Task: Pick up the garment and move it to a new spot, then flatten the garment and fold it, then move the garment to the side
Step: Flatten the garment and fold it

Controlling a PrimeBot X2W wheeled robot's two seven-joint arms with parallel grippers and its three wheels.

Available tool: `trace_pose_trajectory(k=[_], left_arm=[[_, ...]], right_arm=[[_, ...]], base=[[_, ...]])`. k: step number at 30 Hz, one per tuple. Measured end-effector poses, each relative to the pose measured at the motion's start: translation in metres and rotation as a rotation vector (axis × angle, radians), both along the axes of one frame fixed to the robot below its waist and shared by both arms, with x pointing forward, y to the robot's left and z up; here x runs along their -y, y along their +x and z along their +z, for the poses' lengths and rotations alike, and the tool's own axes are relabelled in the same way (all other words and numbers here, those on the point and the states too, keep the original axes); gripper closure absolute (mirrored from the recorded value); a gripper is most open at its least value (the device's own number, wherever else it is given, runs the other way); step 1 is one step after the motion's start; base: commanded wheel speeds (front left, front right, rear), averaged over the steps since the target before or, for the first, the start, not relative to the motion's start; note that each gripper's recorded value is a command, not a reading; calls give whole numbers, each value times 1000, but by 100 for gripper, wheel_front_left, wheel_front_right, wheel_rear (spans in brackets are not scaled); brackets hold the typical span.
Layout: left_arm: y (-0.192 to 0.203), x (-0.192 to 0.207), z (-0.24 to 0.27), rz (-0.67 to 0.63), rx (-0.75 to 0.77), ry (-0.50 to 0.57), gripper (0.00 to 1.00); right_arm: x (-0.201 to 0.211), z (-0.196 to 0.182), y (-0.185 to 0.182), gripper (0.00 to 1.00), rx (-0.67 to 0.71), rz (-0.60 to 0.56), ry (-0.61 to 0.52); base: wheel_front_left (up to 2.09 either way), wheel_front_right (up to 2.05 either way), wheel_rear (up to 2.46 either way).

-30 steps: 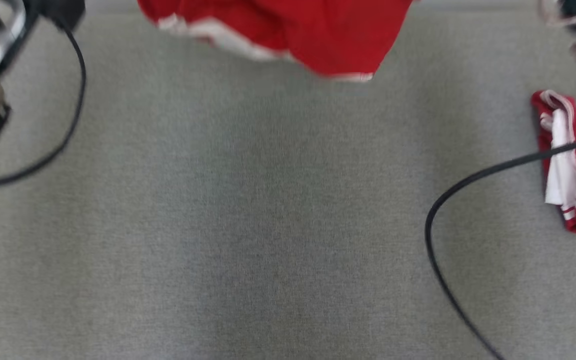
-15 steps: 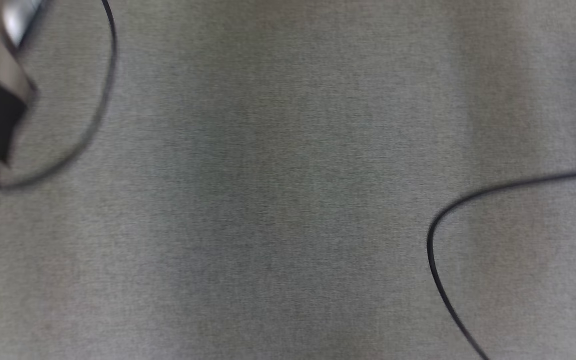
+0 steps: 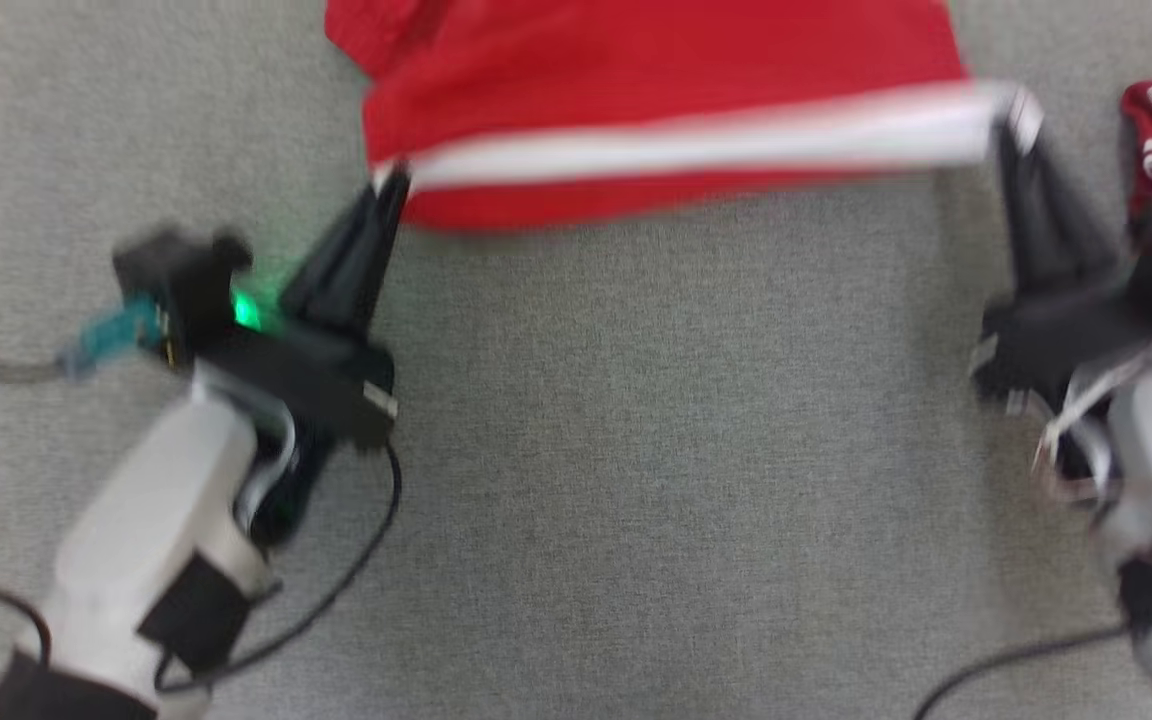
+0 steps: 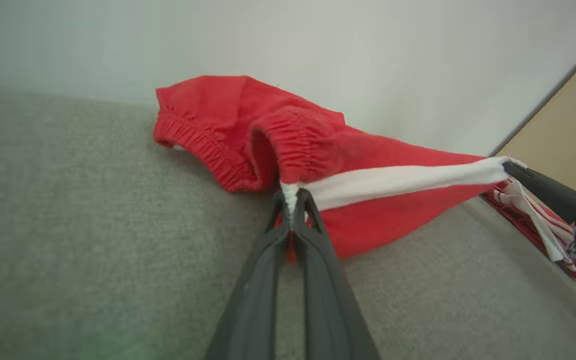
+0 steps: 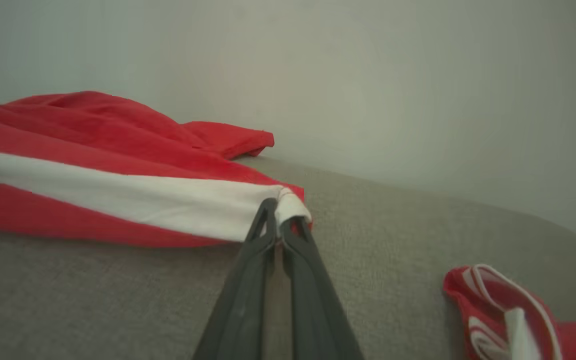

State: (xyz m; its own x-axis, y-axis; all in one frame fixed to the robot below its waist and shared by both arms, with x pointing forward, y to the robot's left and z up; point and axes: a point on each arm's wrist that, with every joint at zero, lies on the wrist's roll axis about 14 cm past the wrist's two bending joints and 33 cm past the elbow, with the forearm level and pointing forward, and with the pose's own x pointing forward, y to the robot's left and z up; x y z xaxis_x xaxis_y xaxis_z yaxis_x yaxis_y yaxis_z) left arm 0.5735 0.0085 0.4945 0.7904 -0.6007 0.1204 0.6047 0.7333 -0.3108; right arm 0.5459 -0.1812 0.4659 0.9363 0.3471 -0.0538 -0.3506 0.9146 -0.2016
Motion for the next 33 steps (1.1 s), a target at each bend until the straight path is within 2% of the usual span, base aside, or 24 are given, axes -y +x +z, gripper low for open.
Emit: trace_pose_trajectory(k=[4, 9, 16, 20, 29, 33], left_arm=[[-23, -13, -14, 54, -95, -66, 100], [-65, -13, -24, 67, -169, -86, 100], [-110, -16, -37, 71, -239, -63, 100], [-132, -22, -43, 86, -263, -40, 100], [-166, -38, -34, 163, -256, -66, 100], [-180, -45, -36, 187, -248, -39, 100]], right_arm=[[4, -23, -37, 100, -90, -16, 19], [13, -34, -81, 100, -155, -48, 26], [13, -27, -117, 100, -162, -59, 45], [12, -27, -137, 100, -172, -70, 59], [7, -33, -181, 100, -205, -79, 82], [3, -33, -195, 100, -207, -83, 104]], base=[[0, 0, 0], [0, 0, 0], [0, 0, 0], [0, 0, 0], [0, 0, 0], [0, 0, 0]])
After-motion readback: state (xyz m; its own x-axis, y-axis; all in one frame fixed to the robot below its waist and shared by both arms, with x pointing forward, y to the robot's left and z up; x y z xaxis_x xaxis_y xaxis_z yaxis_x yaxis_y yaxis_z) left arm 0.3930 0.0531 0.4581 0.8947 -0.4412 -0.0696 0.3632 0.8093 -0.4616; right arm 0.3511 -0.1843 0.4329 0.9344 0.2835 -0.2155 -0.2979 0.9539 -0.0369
